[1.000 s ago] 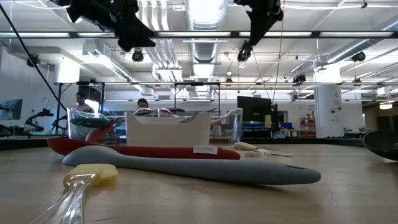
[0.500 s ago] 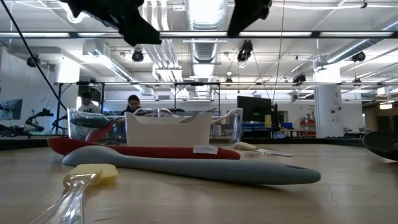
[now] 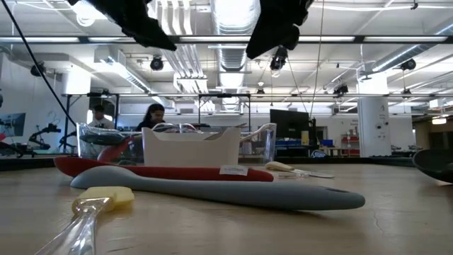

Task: Pick & Place Kitchen Items
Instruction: Put the yellow spatula into the right transparent bin

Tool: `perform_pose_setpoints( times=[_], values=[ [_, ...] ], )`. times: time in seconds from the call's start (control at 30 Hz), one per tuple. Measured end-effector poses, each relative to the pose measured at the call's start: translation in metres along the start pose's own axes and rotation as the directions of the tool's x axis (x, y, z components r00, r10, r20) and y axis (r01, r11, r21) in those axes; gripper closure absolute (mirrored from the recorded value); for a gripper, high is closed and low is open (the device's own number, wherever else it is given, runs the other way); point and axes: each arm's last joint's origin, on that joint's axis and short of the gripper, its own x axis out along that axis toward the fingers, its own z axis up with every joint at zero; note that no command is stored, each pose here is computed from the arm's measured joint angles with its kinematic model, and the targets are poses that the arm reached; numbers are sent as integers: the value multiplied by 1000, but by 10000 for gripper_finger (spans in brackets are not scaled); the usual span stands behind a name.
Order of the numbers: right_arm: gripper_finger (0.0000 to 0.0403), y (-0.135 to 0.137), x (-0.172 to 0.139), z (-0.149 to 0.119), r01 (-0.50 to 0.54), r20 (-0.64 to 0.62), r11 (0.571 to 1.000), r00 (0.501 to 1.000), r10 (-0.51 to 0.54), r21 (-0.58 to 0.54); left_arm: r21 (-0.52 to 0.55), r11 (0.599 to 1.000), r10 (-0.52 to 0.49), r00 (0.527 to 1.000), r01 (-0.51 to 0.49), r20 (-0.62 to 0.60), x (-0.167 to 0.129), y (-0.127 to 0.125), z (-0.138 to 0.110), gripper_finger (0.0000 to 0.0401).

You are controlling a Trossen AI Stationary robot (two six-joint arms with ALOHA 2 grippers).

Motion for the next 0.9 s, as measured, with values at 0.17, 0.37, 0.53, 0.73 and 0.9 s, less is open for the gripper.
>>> perform_pose_setpoints(
  times=[0.17, 0.37, 0.53, 0.73, 0.9],
  values=[
    [351, 4, -1, -3, -3, -13, 1000, 1000, 3, -16, -98, 995, -24, 995, 14, -97, 16, -4, -18, 158],
    [351, 2, -1, -8, 61, -41, 998, 997, -62, -30, -217, 975, -100, 969, 50, -228, 32, -20, -44, 165],
    [351, 0, 0, -6, 108, -10, 993, 994, -108, -44, -244, 966, -145, 956, 81, -256, 35, -34, -51, 174],
    [351, 3, -1, -5, 100, 3, 995, 995, -100, -25, -189, 965, -226, 939, 180, -261, 36, -59, -50, 194],
    [351, 4, -1, -5, 96, 8, 995, 995, -96, -24, -134, 949, -311, 919, 286, -241, 34, -86, -45, 201]
  ],
)
